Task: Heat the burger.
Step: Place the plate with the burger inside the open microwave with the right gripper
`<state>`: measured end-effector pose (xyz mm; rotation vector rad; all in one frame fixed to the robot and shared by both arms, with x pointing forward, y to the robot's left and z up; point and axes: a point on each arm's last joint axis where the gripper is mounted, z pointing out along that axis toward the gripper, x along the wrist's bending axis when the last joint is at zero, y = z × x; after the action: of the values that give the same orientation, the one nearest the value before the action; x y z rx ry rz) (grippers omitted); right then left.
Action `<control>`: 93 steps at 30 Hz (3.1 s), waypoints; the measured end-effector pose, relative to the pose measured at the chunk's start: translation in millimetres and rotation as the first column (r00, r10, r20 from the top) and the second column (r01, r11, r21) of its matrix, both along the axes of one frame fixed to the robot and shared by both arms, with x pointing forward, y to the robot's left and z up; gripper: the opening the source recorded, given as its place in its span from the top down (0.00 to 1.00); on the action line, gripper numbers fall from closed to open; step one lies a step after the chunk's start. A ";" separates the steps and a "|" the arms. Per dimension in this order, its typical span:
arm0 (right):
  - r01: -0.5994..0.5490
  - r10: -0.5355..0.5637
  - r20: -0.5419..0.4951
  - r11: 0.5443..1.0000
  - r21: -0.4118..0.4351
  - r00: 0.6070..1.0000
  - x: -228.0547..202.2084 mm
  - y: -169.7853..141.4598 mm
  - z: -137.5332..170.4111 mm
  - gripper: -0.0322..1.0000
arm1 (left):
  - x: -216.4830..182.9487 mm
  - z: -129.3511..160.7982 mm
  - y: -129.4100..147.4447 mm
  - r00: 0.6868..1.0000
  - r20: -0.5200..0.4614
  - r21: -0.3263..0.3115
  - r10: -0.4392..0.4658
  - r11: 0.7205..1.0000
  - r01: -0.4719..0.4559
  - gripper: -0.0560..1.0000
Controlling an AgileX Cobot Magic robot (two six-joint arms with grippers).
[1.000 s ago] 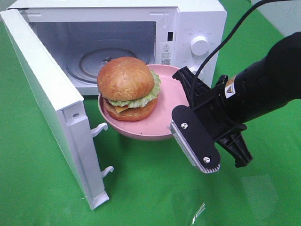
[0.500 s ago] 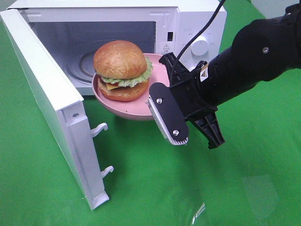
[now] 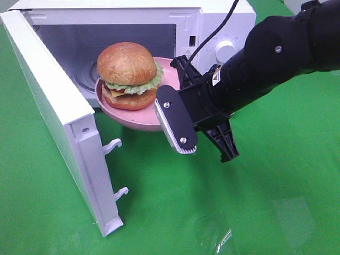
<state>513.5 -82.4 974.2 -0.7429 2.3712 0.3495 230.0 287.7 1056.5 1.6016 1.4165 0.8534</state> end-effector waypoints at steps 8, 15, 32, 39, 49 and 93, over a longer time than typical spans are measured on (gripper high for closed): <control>0.001 -0.001 -0.009 1.000 0.001 1.000 8.4 7.4 -1.3 0.92 | 0.0 0.0 0.0 1.000 0.000 0.000 0.000 1.000 0.000 0.10; 0.013 -0.013 -0.021 1.000 0.018 1.000 13.5 12.7 -1.6 0.92 | 0.0 0.0 0.0 1.000 0.000 0.000 0.000 1.000 0.000 0.10; 0.012 -0.011 -0.008 0.999 0.035 1.000 31.7 32.1 -9.2 0.92 | 0.0 0.0 0.0 1.000 0.000 0.000 0.000 1.000 0.000 0.10; 0.048 -0.047 -0.016 0.997 0.059 0.999 43.5 40.7 -11.2 0.92 | 0.0 0.0 0.0 1.000 0.000 0.000 0.000 1.000 0.000 0.10; 0.067 -0.067 0.001 0.997 0.048 0.998 58.4 50.3 -16.6 0.92 | 0.0 0.0 0.0 1.000 0.000 0.000 0.000 1.000 0.000 0.10; 0.198 -0.197 -0.012 0.979 0.050 0.980 124.4 91.0 -32.8 0.92 | 0.0 0.0 0.0 1.000 0.000 0.000 0.000 1.000 0.000 0.10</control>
<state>637.9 8.6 941.5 -0.4777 2.4079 0.3271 230.0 287.7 1056.5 1.6016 1.4165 0.8534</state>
